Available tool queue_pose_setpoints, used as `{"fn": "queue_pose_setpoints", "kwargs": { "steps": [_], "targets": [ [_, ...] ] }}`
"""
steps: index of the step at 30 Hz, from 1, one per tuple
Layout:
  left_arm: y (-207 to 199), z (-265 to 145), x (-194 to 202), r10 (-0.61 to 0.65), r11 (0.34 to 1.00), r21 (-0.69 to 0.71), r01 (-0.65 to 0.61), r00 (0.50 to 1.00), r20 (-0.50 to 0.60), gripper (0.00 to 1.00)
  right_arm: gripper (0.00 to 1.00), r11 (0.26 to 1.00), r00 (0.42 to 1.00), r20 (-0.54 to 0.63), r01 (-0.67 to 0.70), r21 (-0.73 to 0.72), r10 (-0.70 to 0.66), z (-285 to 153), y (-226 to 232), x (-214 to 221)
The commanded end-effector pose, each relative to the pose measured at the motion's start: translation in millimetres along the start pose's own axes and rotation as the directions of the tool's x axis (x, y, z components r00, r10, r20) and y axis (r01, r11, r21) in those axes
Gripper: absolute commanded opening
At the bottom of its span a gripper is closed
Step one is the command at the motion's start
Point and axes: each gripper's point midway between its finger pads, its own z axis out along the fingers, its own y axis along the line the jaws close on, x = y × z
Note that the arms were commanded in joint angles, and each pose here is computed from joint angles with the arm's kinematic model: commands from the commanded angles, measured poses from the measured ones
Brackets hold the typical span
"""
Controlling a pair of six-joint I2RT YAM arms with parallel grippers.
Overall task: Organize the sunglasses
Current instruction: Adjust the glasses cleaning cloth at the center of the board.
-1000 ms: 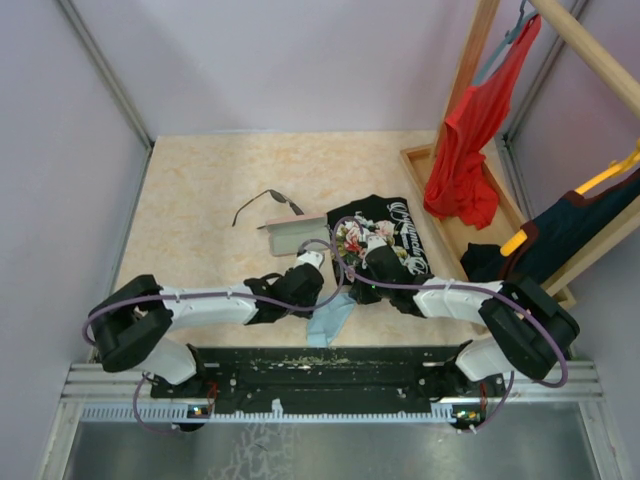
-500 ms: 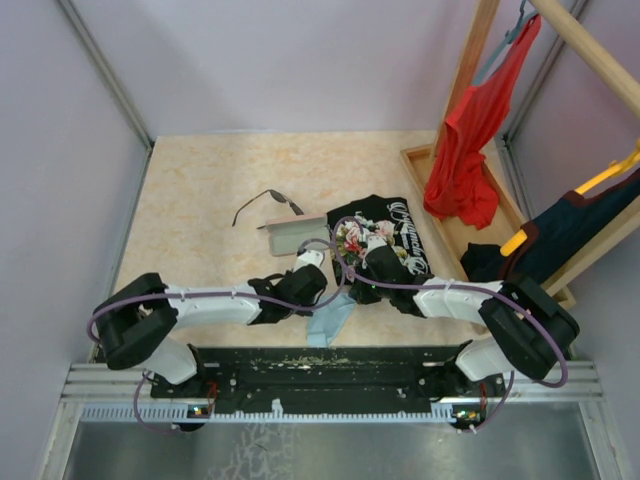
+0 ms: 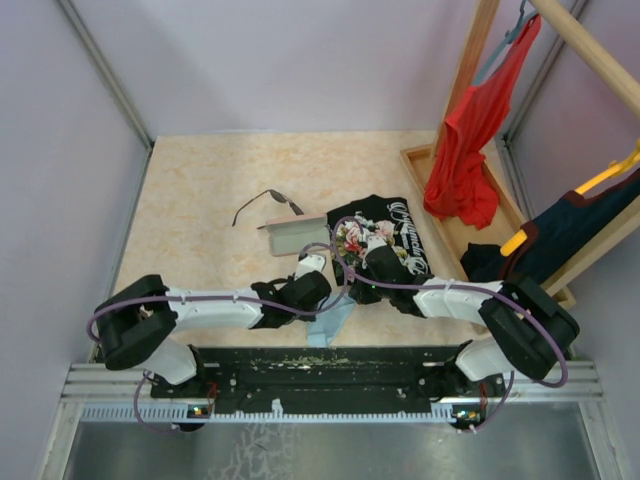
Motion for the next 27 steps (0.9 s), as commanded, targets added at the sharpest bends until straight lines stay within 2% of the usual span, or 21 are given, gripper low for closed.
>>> {"fn": "queue_pose_setpoints", "kwargs": {
  "steps": [1,8,14,19,27],
  "targets": [
    [33.9,-3.3,67.1,0.048,0.992,-0.099,-0.073,0.971,-0.233,0.33,0.00,1.000,1.000,0.020,-0.007,-0.001,0.007,-2.2,-1.8,-2.8],
    [29.2,-1.2,62.7,0.049,0.994,-0.088,-0.070,0.974,-0.221,0.22,0.00,1.000,1.000,0.019,-0.007,-0.008,0.007,-2.4,-0.3,-2.5],
    [23.1,-1.1,43.3,0.058,0.994,-0.082,-0.072,0.985,-0.162,0.01,0.00,1.000,1.000,0.021,-0.002,-0.015,0.002,-1.7,2.2,-5.5],
    [14.0,-4.9,21.9,0.047,0.998,-0.045,-0.051,0.995,-0.093,0.00,0.00,0.999,0.999,0.038,0.005,-0.033,-0.004,-3.0,9.5,-16.6],
    [13.2,-24.6,-12.2,0.014,1.000,-0.002,-0.014,0.999,0.036,0.00,0.00,0.989,0.996,0.094,0.026,-0.144,-0.012,-13.4,35.8,-36.8]
  ]
}}
